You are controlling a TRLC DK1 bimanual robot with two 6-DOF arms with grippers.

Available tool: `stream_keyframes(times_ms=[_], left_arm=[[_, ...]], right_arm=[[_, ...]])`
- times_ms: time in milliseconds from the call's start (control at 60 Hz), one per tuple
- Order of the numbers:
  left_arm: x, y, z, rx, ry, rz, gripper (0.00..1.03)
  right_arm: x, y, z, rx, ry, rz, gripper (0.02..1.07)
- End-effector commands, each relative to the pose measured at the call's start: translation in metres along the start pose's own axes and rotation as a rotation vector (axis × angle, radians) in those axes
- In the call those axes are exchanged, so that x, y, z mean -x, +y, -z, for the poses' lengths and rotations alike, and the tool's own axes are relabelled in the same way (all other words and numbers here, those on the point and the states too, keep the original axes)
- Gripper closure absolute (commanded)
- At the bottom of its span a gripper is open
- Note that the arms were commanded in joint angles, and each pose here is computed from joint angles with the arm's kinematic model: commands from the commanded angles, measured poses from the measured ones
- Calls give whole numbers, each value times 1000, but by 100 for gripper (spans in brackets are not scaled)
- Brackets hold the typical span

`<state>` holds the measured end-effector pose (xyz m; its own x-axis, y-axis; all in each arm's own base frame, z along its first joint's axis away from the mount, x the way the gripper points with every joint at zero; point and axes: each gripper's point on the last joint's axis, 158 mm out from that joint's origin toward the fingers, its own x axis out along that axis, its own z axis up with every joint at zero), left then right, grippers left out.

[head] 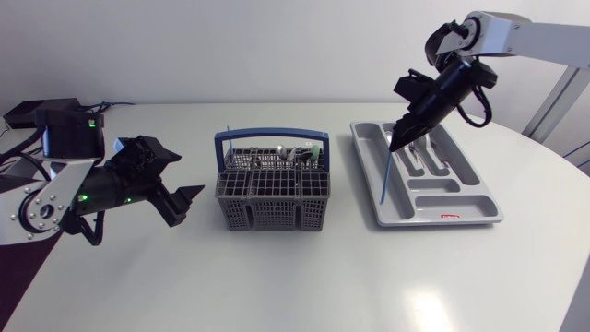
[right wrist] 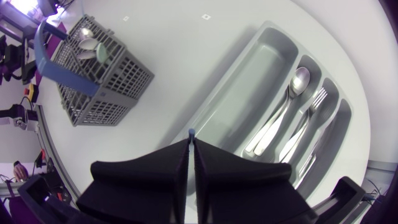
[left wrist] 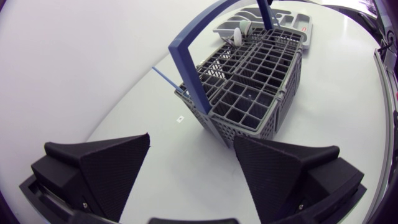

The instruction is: Unload the cutlery basket into the drawer organizer.

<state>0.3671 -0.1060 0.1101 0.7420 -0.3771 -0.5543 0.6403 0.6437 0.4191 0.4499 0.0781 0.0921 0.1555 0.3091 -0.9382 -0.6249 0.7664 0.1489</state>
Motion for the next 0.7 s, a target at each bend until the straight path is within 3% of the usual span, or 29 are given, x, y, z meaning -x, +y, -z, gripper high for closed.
stream_keyframes(times_ms=[0,333,400,517,617,683], left_arm=[[-5,9,5,-17,10,-18,6],[-10,28,14,-6,24,-57,6],[-11,33,14,0,23,-64,6],[-16,49,15,48,27,-80,6],[-21,69,17,156,21,-54,6],[-26,82,19,237,12,-26,6]], right_arm=[[-22,-18,1,-60,47,-25,101],[-57,-63,-24,-129,20,-4,101],[-58,-66,-29,-142,6,6,95],[-58,-69,-31,-152,-4,31,70],[-50,-69,-34,-148,-36,52,30],[-41,-66,-35,-137,-65,69,15]])
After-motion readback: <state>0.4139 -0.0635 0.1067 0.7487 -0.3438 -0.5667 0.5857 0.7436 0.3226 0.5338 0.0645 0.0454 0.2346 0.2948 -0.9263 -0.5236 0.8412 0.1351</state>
